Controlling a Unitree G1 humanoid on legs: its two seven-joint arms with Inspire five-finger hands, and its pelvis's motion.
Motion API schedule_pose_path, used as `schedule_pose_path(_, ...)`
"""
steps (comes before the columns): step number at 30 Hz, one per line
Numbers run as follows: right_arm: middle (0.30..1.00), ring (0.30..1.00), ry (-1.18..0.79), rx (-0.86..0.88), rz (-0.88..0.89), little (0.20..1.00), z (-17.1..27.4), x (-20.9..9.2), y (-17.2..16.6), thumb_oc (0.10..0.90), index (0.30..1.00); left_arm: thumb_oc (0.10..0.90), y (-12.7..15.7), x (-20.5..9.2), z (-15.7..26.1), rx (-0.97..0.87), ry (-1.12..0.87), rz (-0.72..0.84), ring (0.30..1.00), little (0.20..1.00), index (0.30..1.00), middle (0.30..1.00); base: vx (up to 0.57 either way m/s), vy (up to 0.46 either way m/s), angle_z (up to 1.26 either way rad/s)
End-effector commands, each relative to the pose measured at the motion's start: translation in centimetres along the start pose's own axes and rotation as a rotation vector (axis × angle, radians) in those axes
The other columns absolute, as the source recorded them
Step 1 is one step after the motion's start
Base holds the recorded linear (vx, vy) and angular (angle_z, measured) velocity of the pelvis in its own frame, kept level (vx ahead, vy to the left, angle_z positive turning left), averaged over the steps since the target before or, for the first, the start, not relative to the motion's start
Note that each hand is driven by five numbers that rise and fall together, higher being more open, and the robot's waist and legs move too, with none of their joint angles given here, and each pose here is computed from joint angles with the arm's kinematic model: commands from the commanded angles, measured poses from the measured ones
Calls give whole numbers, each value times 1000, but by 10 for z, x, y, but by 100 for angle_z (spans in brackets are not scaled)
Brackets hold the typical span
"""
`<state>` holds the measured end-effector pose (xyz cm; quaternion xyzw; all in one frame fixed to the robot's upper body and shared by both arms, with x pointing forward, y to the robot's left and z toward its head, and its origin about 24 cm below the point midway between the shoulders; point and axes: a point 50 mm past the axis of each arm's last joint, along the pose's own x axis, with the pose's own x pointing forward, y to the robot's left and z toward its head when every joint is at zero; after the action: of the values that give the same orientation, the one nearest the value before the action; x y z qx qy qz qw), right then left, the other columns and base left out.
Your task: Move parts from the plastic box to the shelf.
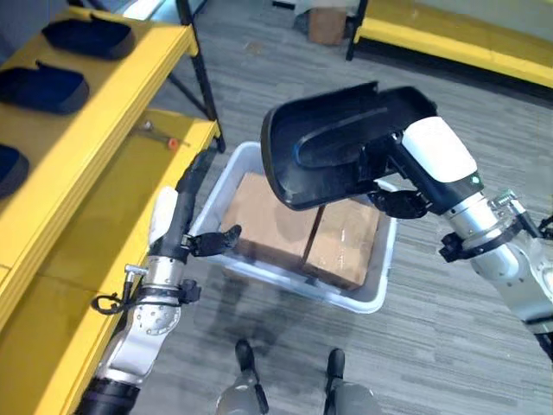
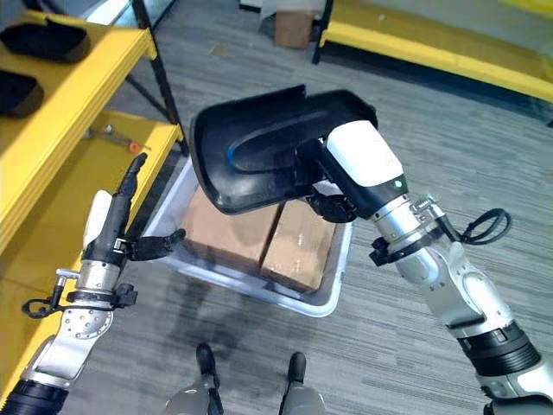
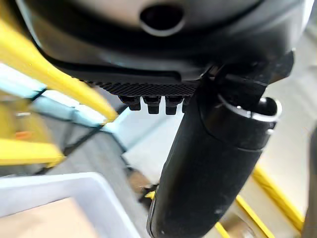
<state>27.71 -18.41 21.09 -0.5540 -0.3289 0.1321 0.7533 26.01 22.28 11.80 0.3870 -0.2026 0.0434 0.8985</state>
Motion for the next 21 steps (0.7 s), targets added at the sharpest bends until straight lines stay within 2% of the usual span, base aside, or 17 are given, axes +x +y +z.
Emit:
schedule_pose_path(1,300,300,-139,101,-87,300,19,14,-20,400,300,900,3,10,26,24,-198,17,1000,1000,1000,1000,22,-13,-34)
schedule_pose_path(3,300,300,-138,156,-5,300,19,14,-17,400,300,900,6,15,31,65,-241,24,1000,1000,1000,1000,26,-26,-21)
schedule_pose_path(9,300,300,-113,244,96,300,14,8,-17,400,300,900,7,20,36,91,-276,32,1000,1000,1000,1000,13,-7,-6)
schedule_pose_path(21,300,300,67,301,156,300,-20,-13,-20,400,300,900,13,20,32,188,-287,65,1000,1000,1000,1000,0,0,0)
